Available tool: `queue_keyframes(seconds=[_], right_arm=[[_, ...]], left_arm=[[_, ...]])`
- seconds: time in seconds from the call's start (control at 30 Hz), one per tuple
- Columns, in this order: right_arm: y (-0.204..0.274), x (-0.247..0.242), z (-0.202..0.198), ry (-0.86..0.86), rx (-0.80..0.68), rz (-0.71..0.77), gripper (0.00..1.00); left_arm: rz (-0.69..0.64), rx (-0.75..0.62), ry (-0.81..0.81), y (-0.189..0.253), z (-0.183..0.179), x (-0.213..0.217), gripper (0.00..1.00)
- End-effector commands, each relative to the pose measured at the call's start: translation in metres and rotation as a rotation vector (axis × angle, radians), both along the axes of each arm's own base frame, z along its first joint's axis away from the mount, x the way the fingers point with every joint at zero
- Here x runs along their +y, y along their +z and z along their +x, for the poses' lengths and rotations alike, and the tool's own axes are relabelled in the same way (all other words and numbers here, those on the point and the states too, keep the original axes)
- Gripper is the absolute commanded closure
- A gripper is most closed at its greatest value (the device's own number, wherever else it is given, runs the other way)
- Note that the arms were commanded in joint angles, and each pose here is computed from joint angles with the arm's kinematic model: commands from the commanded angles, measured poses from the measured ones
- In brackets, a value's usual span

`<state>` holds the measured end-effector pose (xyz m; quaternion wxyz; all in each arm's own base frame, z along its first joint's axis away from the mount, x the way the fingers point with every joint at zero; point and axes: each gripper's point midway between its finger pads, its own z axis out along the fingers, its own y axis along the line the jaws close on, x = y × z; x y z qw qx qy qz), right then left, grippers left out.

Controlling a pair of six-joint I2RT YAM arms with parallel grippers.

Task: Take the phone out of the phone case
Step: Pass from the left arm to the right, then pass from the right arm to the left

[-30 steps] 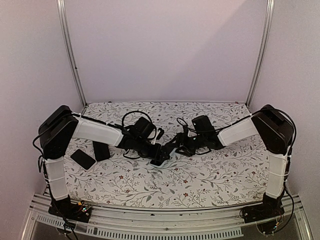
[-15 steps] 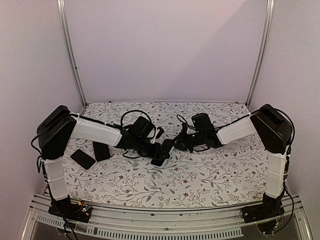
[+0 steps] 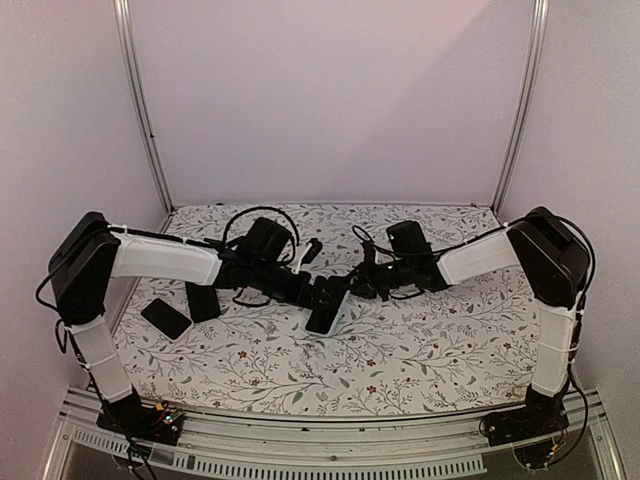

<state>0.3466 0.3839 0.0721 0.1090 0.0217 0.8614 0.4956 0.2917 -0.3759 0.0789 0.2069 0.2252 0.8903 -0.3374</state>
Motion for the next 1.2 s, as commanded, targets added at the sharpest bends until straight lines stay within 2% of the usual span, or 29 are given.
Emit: queue_keyframes(seconds=[0.0,0.1,0.37,0.53,0.9,1.17], right_arm=[[0.067,-0.002,0.007,0.081,-0.146,0.108,1.00],[0.081,-0.004,0.004,0.123,-0.178,0.133,1.00],[0.130,-0.018,-0.010,0.245,-0.300,0.200,1.00],[0.154,-0.016,-0.022,0.335,-0.337,0.263,1.00],[0.181,-0.010,-0.033,0.445,-0.362,0.346,1.00],[0.181,-0.007,-0.034,0.473,-0.352,0.364,1.00]], left_arm=[[-0.169,-0.042,-0.091,0.049,0.001,-0.003,0.06],[-0.204,-0.003,-0.085,0.054,0.003,0.002,0.06],[-0.442,0.068,-0.138,0.090,0.009,0.009,0.06],[-0.551,0.145,-0.203,0.102,-0.001,0.000,0.11],[-0.745,0.251,-0.285,0.133,-0.018,-0.014,0.41],[-0.766,0.258,-0.303,0.139,-0.024,-0.026,0.75]])
